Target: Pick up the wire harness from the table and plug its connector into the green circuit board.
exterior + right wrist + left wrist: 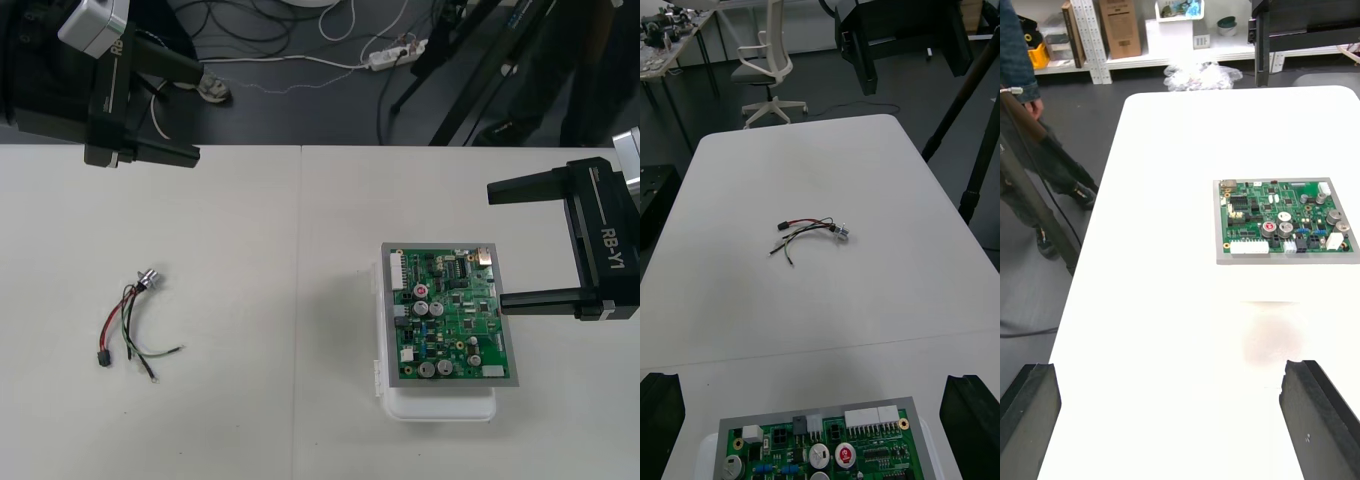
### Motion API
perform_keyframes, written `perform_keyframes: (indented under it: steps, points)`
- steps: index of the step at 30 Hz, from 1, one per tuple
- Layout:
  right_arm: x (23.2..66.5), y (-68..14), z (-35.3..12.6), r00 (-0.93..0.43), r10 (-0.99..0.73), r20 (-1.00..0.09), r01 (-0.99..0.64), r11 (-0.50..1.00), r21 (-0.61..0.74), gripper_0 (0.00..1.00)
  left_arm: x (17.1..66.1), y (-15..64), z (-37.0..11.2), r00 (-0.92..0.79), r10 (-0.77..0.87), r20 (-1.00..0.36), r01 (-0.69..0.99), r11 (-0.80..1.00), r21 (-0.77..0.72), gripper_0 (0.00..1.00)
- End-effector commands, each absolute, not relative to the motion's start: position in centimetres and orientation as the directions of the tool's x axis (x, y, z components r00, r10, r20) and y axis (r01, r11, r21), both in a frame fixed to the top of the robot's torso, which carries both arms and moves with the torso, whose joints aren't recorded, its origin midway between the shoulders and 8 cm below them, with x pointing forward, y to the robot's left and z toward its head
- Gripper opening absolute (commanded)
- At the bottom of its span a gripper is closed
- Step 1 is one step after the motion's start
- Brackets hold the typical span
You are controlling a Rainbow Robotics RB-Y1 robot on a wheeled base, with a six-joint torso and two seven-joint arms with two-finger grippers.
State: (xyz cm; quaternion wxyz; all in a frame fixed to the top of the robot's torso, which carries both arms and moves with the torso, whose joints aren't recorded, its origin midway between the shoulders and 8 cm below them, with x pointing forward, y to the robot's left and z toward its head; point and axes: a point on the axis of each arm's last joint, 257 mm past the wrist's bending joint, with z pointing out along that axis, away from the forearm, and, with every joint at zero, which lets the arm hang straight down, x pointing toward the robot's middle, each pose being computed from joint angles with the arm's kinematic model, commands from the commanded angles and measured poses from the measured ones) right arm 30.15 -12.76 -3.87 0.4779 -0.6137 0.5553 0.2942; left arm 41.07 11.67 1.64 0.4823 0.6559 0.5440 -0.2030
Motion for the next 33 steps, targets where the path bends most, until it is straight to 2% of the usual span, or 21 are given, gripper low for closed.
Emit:
perform_keyframes:
  steps: [1, 33]
  points:
    - [30.35, -13.45, -3.97, 0.26, -0.429, -0.865, -0.948, 0.058, -0.313, 1.0, 41.51, 11.51, 3.0, 0.393, 0.505, -0.769, 0.871, 0.062, 0.487, 0.86]
    - [30.35, -13.45, -3.97, 0.26, -0.429, -0.865, -0.948, 0.058, -0.313, 1.0, 41.51, 11.51, 3.0, 0.393, 0.505, -0.769, 0.871, 0.062, 0.487, 0.86]
